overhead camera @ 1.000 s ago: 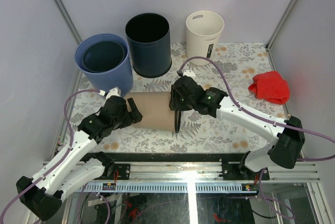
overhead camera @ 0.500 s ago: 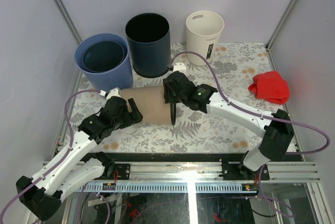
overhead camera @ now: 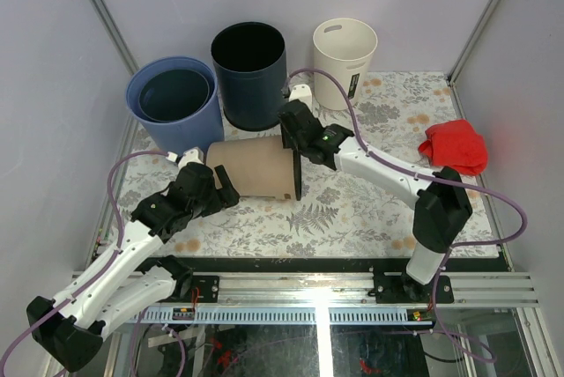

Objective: Turn the large container upside down

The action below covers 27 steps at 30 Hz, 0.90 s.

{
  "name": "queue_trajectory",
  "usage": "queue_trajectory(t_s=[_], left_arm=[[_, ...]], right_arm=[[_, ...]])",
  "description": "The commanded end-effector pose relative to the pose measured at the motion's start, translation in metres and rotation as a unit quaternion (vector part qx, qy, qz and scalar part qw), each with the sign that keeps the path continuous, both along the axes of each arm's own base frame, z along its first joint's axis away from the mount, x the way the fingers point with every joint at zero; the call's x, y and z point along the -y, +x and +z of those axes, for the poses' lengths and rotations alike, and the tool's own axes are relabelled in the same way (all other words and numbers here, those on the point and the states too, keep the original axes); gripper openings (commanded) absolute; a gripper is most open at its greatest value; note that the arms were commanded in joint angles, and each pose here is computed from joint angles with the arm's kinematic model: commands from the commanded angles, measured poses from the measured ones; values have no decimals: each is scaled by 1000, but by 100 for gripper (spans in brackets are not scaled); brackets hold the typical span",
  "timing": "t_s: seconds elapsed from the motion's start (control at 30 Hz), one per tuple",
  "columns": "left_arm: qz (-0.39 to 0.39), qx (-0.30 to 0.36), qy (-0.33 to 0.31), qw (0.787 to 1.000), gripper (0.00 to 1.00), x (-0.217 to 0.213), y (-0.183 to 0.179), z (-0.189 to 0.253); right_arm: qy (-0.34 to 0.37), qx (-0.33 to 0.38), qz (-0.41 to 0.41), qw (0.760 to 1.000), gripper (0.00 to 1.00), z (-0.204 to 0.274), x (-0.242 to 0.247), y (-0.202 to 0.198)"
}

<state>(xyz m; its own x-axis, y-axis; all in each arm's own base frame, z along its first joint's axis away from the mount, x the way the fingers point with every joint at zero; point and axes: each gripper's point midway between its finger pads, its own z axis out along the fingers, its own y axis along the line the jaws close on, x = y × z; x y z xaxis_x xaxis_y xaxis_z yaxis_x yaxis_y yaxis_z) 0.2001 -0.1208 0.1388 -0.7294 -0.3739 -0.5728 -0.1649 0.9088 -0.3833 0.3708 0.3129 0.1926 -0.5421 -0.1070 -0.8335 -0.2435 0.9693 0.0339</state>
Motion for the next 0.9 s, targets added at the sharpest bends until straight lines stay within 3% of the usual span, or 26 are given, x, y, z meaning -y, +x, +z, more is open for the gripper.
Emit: queue_trajectory(t_s=[0.0,0.37,0.5,0.73,0.87], left_arm=[[14,18,-5,1000,86,-1,6,7],[-10,17,-12,1000,85,8,6,6],[-37,29,-27,999,85,18,0,10],[-39,10,-20,999,85,27,0,-5],[-39,8,-24,999,85,31,0,-8]], right_arm=[[-37,-12,-28,999,44,-18,13,0],[-32,-10,-91,995,46,-26,7,-11],[-20,6,-95,995,48,-1,12,-11],[64,18,-63,996,49,71,19,-38],[116,-8,-40,992,49,76,19,-72]])
